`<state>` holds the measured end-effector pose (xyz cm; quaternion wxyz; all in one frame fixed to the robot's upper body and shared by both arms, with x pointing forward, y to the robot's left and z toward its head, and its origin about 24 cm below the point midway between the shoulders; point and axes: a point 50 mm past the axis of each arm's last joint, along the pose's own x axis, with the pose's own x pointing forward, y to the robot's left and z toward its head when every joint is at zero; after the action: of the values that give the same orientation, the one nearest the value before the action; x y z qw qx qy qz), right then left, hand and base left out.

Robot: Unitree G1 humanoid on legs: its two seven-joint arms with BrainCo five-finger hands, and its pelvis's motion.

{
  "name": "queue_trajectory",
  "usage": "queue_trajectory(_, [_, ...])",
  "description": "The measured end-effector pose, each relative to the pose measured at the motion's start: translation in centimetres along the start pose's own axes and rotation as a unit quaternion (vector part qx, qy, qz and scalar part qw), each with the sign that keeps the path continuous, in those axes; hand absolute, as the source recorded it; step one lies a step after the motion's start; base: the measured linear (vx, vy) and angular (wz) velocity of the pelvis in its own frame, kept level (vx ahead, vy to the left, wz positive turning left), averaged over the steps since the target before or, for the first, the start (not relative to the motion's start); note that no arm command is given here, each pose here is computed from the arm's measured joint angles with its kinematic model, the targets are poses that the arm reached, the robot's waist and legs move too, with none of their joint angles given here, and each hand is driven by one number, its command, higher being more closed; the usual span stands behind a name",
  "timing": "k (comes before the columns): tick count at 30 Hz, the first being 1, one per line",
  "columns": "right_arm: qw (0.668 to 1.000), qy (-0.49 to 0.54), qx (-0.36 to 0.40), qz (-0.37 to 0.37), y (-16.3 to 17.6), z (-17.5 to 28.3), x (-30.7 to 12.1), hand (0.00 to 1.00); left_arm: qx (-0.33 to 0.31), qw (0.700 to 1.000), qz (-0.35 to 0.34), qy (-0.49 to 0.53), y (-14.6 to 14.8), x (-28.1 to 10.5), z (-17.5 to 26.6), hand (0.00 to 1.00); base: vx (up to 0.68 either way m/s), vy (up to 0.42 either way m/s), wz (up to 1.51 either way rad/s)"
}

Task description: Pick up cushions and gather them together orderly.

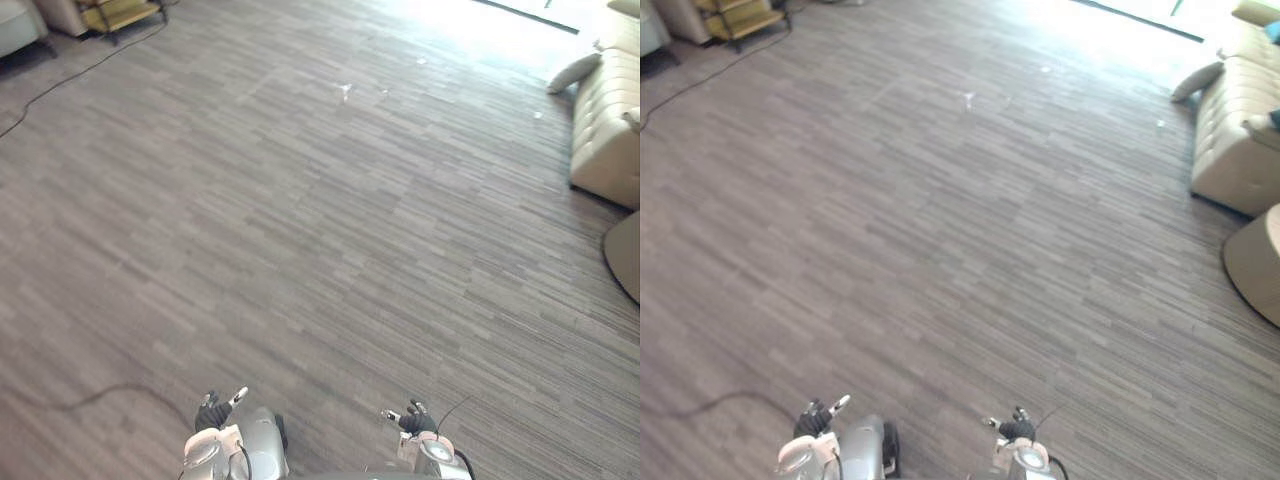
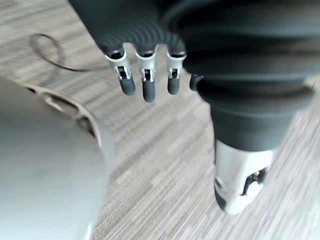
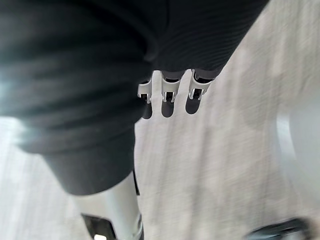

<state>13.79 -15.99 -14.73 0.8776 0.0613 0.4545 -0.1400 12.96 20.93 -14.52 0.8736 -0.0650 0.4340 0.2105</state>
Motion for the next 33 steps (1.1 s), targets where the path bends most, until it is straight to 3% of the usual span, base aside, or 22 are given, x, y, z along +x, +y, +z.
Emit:
queue_trajectory(6, [0.999, -0.045, -0.004, 0.0, -0.3, 2.4, 0.4, 0.0, 0.062, 0.997, -0.044, 0.015, -2.2, 0.1, -0.2, 0.0, 0.63, 0.124, -0.24])
queue_trajectory(9, [0.999, -0.032, 0.001, -0.024, -2.1, 1.9, 0.5, 0.0, 0.089, 0.993, -0.067, 0.022, -3.3, -0.1, -0.8, 0.0, 0.83, -0.025, 0.36])
queue_trajectory(13, [0.998, -0.043, 0.007, -0.039, -3.5, 2.7, 0.6, 0.0, 0.082, 0.993, -0.077, 0.027, -4.2, -0.4, -1.3, 0.0, 0.69, -0.125, -0.03])
queue_trajectory(26, [1.0, 0.002, 0.001, -0.018, -1.2, 0.7, 0.5, 0.0, 0.01, 0.999, -0.02, -0.031, -1.5, -0.4, 0.5, 0.0, 0.67, 0.092, -0.64])
queue_trajectory(29, [1.0, 0.02, 0.004, 0.001, 0.3, -0.2, 0.2, 0.0, 0.015, 0.999, -0.016, -0.034, -0.8, -0.3, 0.7, 0.0, 0.83, 0.468, -0.66])
queue_trajectory(33, [1.0, 0.026, 0.013, -0.011, -0.4, -0.8, 0.1, 0.0, 0.036, 0.999, -0.009, -0.019, 0.0, 0.0, 0.5, 0.0, 0.71, 0.385, -0.22])
